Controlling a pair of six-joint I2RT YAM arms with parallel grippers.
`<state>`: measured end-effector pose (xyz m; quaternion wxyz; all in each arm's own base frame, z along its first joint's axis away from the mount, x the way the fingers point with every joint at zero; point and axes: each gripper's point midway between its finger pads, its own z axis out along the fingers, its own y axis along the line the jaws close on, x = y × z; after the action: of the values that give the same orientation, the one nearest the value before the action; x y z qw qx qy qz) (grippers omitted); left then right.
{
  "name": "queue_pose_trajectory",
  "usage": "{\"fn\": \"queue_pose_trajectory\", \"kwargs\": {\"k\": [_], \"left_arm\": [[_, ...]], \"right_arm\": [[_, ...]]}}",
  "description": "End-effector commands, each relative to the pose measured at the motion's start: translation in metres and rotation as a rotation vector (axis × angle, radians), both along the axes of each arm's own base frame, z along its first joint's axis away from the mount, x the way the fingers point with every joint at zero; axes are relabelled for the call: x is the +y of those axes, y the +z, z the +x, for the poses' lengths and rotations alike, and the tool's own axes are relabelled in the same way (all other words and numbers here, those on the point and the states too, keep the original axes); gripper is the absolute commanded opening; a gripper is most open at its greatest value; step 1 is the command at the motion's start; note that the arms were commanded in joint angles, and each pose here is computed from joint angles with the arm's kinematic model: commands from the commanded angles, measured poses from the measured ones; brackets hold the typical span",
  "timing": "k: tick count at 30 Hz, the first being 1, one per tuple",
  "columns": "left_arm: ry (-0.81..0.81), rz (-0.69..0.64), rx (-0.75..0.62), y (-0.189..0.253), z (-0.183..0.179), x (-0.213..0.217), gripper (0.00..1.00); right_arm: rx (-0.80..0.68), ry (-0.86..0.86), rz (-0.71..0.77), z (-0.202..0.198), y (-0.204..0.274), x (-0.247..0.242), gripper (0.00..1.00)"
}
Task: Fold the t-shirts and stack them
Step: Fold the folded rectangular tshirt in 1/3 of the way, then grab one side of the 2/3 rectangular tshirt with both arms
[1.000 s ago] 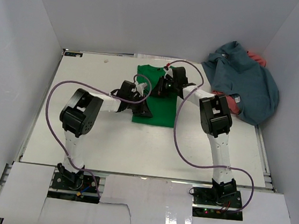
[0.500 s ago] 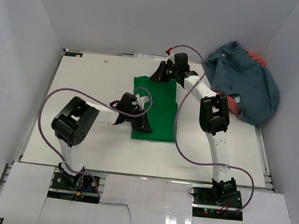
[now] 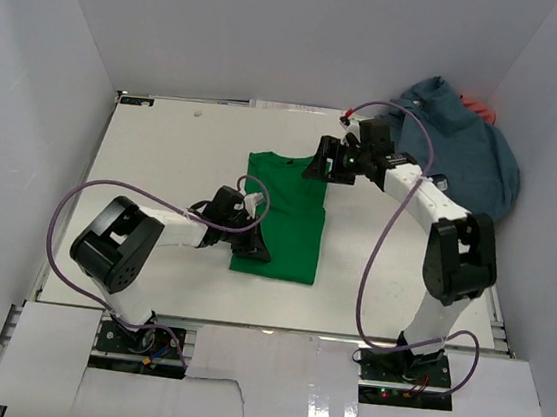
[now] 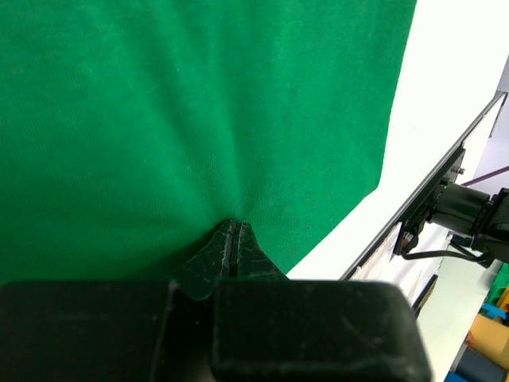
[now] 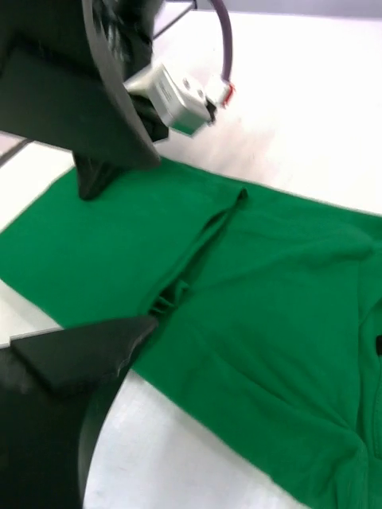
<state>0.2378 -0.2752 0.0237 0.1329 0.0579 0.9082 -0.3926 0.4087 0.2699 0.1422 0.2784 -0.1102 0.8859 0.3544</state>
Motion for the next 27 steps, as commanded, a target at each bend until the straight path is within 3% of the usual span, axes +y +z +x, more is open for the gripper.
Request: {"fn": "queue_pose_trajectory", "kwargs": {"k": [1, 9, 22, 26, 27], "left_arm": [[0.028, 0.048, 0.051, -0.005, -0.021, 0.010, 0.00], [0.069, 0.042, 0.073, -0.001, -0.039, 0.006, 0.00], [0.107, 0.003, 0.061, 0.016, -0.046, -0.013, 0.00], [0.098, -0.030, 0.052, 0.033, -0.043, -0.019, 0.09], [0.097, -0.040, 0.042, 0.040, -0.042, -0.020, 0.16]], "right_arm": [[-0.058, 0.006, -0.028, -0.032, 0.030, -0.018, 0.84], [0.265, 0.014, -0.072, -0.141, -0.051, -0.050, 0.85], [0.380, 0.007, -0.022, -0.218, -0.080, -0.064, 0.85], [0.428, 0.021, -0.002, -0.239, -0.089, -0.058, 0.84], [0.448, 0.021, -0.008, -0.246, -0.095, -0.059, 0.84]]}}
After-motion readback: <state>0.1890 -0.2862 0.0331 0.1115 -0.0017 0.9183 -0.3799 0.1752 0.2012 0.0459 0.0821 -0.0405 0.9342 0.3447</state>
